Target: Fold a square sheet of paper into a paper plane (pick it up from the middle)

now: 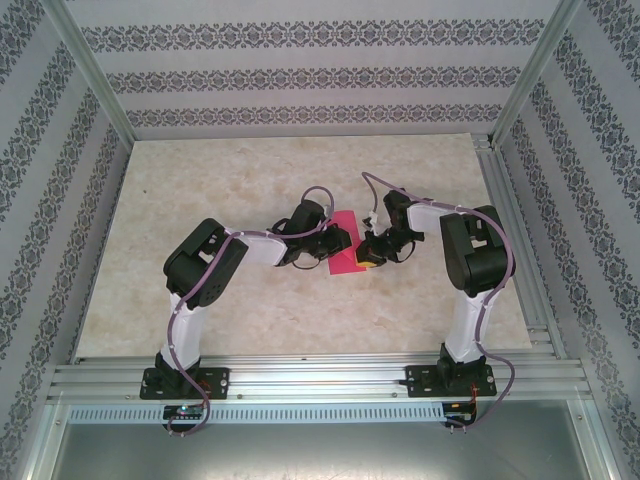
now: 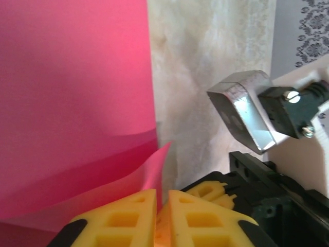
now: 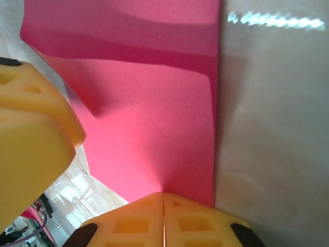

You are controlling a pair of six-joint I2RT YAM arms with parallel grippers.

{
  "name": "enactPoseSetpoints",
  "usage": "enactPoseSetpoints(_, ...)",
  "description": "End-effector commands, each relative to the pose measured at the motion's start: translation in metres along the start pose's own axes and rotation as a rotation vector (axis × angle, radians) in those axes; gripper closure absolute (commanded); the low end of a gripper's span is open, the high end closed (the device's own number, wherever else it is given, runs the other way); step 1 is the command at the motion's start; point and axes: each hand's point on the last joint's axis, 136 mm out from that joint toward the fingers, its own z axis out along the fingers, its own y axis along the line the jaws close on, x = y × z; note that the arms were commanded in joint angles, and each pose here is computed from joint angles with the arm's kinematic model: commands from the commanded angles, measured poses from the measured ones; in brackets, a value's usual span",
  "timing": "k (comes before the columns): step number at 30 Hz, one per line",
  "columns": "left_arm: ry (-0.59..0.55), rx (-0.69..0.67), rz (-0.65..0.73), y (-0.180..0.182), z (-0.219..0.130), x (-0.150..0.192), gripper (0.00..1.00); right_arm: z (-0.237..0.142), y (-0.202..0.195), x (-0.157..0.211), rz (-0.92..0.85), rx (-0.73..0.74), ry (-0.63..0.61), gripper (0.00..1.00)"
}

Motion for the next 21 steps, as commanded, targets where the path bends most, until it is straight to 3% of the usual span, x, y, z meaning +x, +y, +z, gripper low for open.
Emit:
enactPoseSetpoints(1, 0.012, 0.052, -0.033, -0.008, 0.002, 0.005, 0.88, 0.009, -0.023, 0.009, 0.029, 0.061, 0.024, 0.92)
enactPoseSetpoints(16, 0.005, -0.159, -0.055, 0.043, 0.010, 0.009, 1.00, 0.007, -0.025, 0.008, 0.034, 0.076, 0.017, 0.93)
enactPoseSetpoints(21, -0.020, -0.249, -0.021, 0.056, 0.003, 0.002, 1.00, 0.006, -0.031, 0.011, 0.042, 0.112, 0.030, 0.93)
